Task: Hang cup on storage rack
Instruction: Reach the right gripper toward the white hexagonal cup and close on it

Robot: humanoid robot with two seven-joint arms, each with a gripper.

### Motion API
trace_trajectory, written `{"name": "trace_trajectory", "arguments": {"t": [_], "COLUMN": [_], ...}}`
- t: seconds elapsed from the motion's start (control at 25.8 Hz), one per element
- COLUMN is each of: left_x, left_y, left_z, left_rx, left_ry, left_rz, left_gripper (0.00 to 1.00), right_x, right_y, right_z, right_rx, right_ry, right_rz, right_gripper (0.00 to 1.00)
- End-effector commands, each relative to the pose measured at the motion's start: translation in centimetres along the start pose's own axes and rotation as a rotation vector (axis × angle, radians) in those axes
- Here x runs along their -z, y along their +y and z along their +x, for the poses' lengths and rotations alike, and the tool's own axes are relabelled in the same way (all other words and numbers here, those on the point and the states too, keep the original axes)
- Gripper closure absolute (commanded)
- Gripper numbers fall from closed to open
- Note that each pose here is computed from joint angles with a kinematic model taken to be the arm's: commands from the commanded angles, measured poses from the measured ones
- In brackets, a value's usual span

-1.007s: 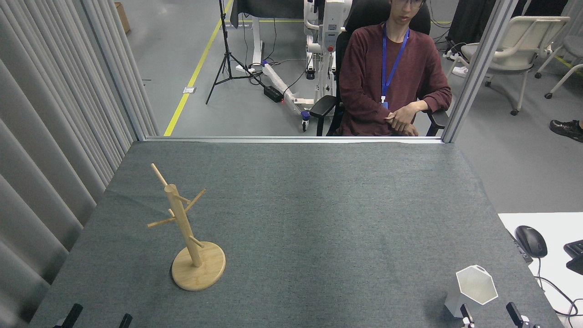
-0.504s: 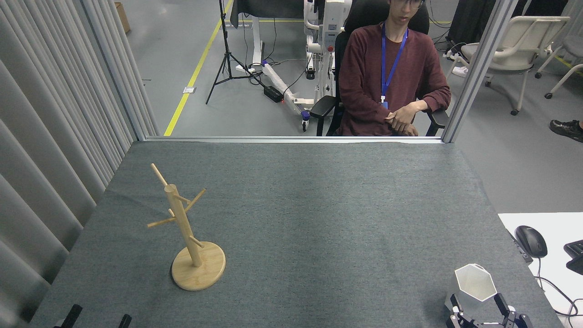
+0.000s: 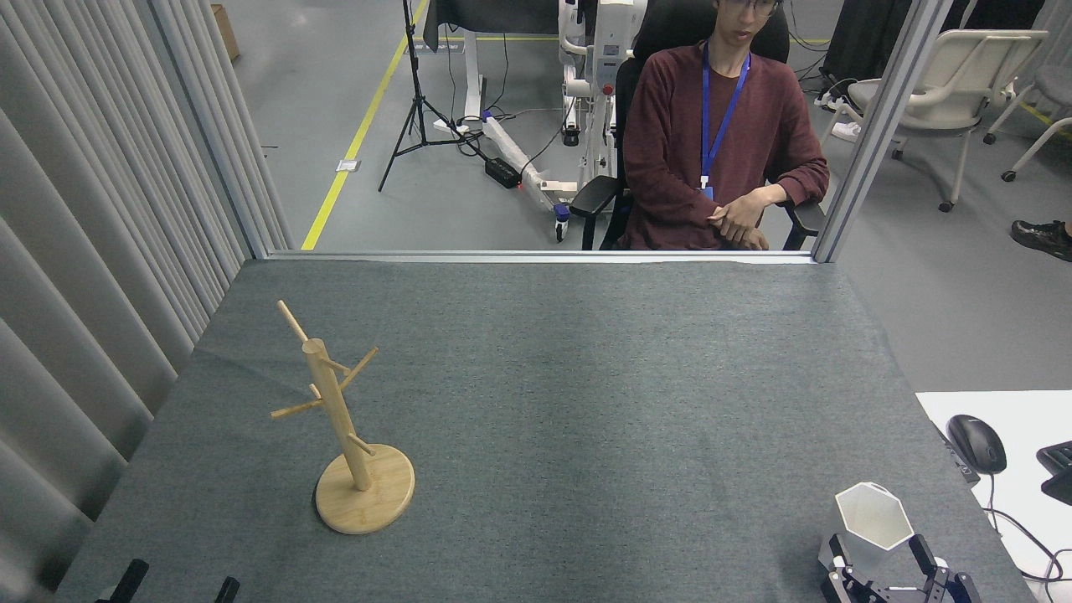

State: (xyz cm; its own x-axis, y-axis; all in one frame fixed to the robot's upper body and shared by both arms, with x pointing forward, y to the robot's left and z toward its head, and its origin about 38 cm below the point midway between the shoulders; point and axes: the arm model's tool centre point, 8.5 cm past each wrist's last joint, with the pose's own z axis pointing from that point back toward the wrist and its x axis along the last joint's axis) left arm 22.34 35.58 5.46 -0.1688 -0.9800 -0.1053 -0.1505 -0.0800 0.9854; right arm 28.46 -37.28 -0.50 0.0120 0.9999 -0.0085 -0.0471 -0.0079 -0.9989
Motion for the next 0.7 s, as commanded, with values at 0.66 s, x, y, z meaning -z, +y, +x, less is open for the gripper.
{"name": "trace_trajectory", "arguments": {"t": [0.66], "left_x": [-0.2], "left_y": [0.1], "left_z": [-0.3], "left_rx": [0.001], "left_ry": [0.006], "left_rz": [0.001], "left_gripper": [0.0], "right_x": [1.6], "right_y": [0.1], "right_z": [-0.7], "right_rx": [0.0], "right_ry": [0.007], "right_rz": [0.003], "right_gripper": [0.02]}}
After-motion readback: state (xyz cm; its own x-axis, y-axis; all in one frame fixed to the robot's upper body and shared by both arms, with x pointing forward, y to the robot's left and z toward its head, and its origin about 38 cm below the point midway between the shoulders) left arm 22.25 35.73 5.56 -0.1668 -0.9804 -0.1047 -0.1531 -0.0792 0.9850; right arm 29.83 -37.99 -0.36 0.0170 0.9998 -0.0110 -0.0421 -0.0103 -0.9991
